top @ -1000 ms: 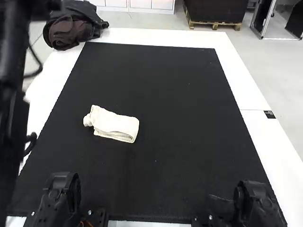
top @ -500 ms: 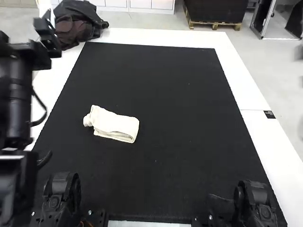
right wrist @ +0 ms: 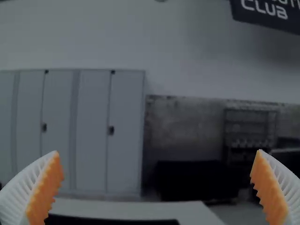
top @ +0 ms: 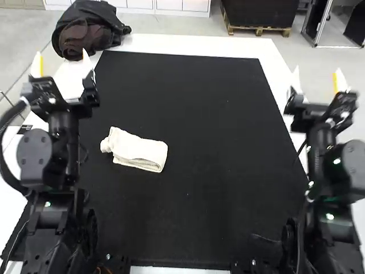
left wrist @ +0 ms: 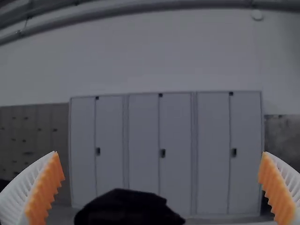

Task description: Fold the towel.

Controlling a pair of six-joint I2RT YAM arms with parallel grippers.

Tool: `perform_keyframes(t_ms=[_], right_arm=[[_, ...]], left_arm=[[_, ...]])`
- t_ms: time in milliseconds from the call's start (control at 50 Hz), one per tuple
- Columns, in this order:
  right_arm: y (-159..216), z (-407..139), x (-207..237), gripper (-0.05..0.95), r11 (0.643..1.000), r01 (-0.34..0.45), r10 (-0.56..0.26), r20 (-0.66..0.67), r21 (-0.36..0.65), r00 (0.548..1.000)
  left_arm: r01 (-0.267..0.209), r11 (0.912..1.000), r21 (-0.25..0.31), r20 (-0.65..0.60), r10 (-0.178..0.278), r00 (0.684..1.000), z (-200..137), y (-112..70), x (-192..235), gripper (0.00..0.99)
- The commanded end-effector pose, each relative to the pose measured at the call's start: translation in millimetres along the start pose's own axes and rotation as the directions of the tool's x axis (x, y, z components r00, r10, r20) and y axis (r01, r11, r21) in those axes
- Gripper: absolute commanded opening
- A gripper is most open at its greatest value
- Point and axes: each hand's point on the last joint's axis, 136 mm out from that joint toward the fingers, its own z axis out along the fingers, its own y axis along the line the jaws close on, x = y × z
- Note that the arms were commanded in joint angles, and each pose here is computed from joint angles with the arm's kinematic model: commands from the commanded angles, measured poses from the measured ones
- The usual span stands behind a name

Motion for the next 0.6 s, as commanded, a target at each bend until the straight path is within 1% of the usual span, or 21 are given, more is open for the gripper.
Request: perform_keyframes(t_ms=[0, 20, 40, 60, 80, 120, 140, 200, 220, 300, 320, 380, 400, 480, 520, 580], right_arm=[[-18, -5, 33, 0.92, 0.994, 0.037, -0.028, -0.086, 0.104, 0.996], [-18, -7, 49, 0.92, 0.993, 0.056, -0.040, -0.154, 0.102, 0.987], [-18, -8, 54, 0.92, 0.993, 0.055, -0.037, -0.173, 0.101, 0.984], [-17, -9, 59, 0.92, 0.994, 0.054, -0.035, -0.194, 0.096, 0.980], [-17, -10, 65, 0.92, 0.994, 0.052, -0.031, -0.219, 0.093, 0.975], [-15, -14, 82, 0.92, 0.996, 0.022, 0.005, -0.285, 0.090, 0.959], [-14, -16, 88, 0.92, 0.996, 0.007, 0.021, -0.305, 0.090, 0.952], [-10, -22, 105, 0.92, 0.997, 0.001, 0.027, -0.373, 0.074, 0.927], [-10, -24, 111, 0.92, 0.998, 0.004, 0.025, -0.400, 0.069, 0.916], [-9, -30, 122, 0.92, 0.998, 0.004, 0.026, -0.445, 0.066, 0.895], [-8, -32, 127, 0.92, 0.998, 0.005, 0.025, -0.467, 0.063, 0.884], [-6, -35, 133, 0.92, 0.999, 0.002, 0.024, -0.489, 0.053, 0.872], [-6, -35, 134, 0.92, 0.999, 0.000, 0.024, -0.491, 0.049, 0.871], [-4, -35, 134, 0.92, 0.999, -0.004, 0.023, -0.492, 0.039, 0.870], [-2, -35, 134, 0.92, 0.999, -0.008, 0.023, -0.492, 0.032, 0.870], [1, -36, 134, 0.92, 1.000, -0.017, 0.023, -0.495, 0.016, 0.869]], left_arm=[[-0.040, 0.9968, -0.069, -0.023, 0.039, 0.999, -5, 11.4, 18, 0.969], [-0.055, 0.9930, -0.105, -0.033, 0.052, 0.998, -6, 17.6, 23, 0.969], [-0.077, 0.9888, -0.128, -0.059, 0.070, 0.996, -7, 21.9, 29, 0.969], [-0.090, 0.9866, -0.137, -0.090, 0.078, 0.993, -8, 23.7, 37, 0.969], [-0.085, 0.9870, -0.136, -0.107, 0.071, 0.992, -8, 23.6, 41, 0.969], [-0.076, 0.9890, -0.127, -0.152, 0.056, 0.987, -9, 21.8, 51, 0.969], [-0.081, 0.9889, -0.124, -0.171, 0.059, 0.983, -10, 21.5, 56, 0.969], [-0.093, 0.9893, -0.113, -0.246, 0.063, 0.967, -14, 20.6, 75, 0.969], [-0.097, 0.9896, -0.106, -0.283, 0.064, 0.957, -16, 19.9, 84, 0.969], [-0.110, 0.9898, -0.091, -0.368, 0.069, 0.927, -23, 18.9, 105, 0.969], [-0.115, 0.9898, -0.083, -0.404, 0.072, 0.912, -27, 18.5, 114, 0.969], [-0.130, 0.9898, -0.059, -0.473, 0.087, 0.877, -35, 16.8, 132, 0.969], [-0.130, 0.9897, -0.059, -0.482, 0.086, 0.872, -36, 17.1, 134, 0.969], [-0.104, 0.9921, -0.070, -0.483, 0.057, 0.874, -36, 16.5, 135, 0.969], [-0.104, 0.9921, -0.070, -0.487, 0.057, 0.872, -37, 16.5, 136, 0.969], [-0.093, 0.9925, -0.079, -0.486, 0.043, 0.873, -37, 17.2, 136, 0.969]])
